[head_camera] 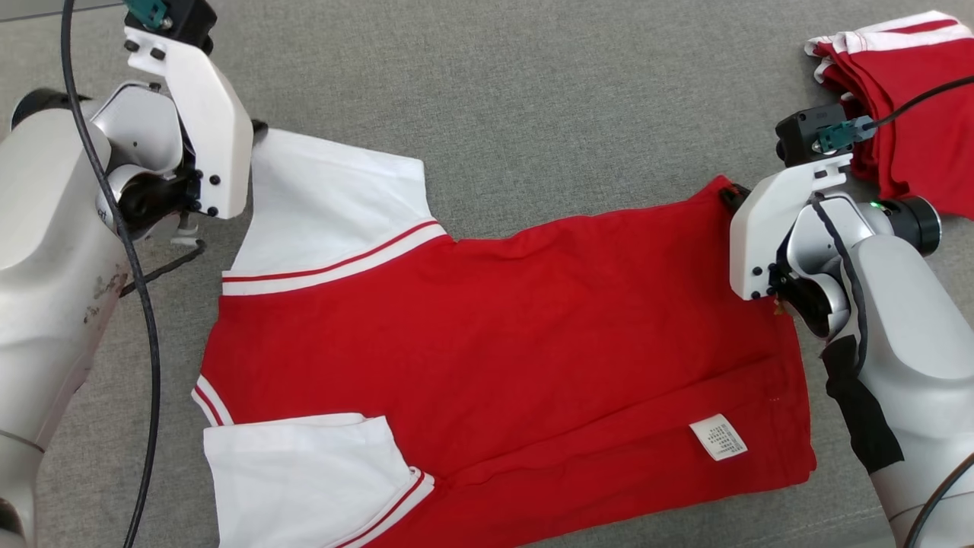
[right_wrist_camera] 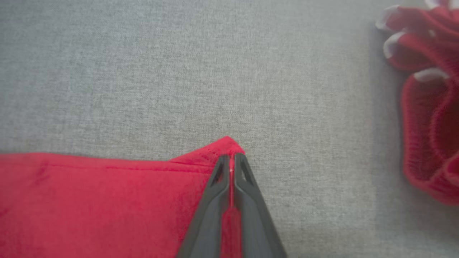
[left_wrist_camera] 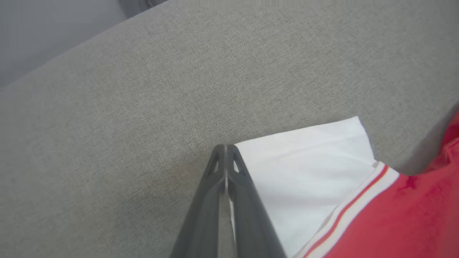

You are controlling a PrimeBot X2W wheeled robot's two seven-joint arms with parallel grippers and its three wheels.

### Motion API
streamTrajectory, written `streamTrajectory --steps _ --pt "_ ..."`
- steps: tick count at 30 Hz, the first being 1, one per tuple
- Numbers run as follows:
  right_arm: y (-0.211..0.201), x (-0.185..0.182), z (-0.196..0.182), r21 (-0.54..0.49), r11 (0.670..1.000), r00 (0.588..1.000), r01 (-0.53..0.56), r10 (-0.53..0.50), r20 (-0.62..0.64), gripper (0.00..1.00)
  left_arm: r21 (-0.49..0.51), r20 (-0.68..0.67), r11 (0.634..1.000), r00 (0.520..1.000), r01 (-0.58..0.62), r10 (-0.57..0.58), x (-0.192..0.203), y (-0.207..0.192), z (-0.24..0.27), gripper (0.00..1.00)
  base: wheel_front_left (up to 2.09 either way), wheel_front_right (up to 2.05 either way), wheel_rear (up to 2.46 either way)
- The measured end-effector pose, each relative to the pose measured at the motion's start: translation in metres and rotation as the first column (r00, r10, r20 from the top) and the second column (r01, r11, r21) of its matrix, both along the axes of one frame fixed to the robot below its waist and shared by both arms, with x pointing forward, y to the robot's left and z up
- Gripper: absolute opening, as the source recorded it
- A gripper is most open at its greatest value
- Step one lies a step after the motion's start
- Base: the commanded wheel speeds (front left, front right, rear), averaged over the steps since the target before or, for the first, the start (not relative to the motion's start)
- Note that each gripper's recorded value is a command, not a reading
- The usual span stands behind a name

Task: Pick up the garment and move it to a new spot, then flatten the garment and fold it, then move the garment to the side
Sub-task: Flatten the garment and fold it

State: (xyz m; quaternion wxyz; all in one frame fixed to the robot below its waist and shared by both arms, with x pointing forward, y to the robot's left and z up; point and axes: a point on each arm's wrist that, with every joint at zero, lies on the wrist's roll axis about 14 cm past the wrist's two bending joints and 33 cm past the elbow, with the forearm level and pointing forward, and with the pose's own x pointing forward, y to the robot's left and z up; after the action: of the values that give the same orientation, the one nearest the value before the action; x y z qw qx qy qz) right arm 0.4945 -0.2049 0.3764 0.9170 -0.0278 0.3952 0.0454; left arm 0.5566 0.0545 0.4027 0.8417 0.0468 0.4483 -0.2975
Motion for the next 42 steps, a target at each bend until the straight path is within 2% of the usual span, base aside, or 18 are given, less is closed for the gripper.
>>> streamTrajectory --steps 4,9,14,18,25,32,42 --pt "0.001 0.004 0.002 0.016 1.000 1.000 0.005 -0.006 0.014 0.00 -0.016 0.087 1.000 0.996 0.027 -0.025 0.008 -0.006 0.010 0.00 0.00 0.00 0.00" --pt "0.002 0.024 0.024 0.047 0.999 0.992 0.012 -0.018 0.126 0.00 -0.044 0.225 0.998 0.974 0.034 -0.024 0.025 -0.005 0.030 0.00 0.00 0.00 0.00" --pt "-0.003 0.045 0.043 0.073 0.997 0.972 0.033 -0.049 0.230 0.00 -0.068 0.368 0.997 0.930 0.035 -0.007 0.047 -0.004 0.052 0.00 0.00 0.00 0.00" --pt "-0.010 0.068 0.061 0.081 0.995 0.938 0.051 -0.075 0.339 0.00 -0.097 0.472 0.994 0.881 0.040 0.011 0.061 -0.005 0.070 0.00 0.00 0.00 0.00" --pt "-0.006 0.055 0.043 0.065 0.998 0.954 0.026 -0.044 0.297 0.00 -0.120 0.453 0.989 0.891 0.092 -0.028 0.035 -0.006 0.067 0.00 0.00 0.00 0.00" --pt "-0.006 0.028 0.038 0.097 0.995 0.961 0.014 -0.041 0.275 0.00 -0.167 0.397 0.978 0.916 0.124 -0.049 -0.013 0.004 0.058 0.00 0.00 0.00 0.00" --pt "-0.013 -0.012 0.040 0.131 0.991 0.968 0.000 -0.033 0.250 0.00 -0.253 0.369 0.965 0.929 0.072 0.028 -0.082 0.019 0.069 0.00 0.00 0.00 0.00"
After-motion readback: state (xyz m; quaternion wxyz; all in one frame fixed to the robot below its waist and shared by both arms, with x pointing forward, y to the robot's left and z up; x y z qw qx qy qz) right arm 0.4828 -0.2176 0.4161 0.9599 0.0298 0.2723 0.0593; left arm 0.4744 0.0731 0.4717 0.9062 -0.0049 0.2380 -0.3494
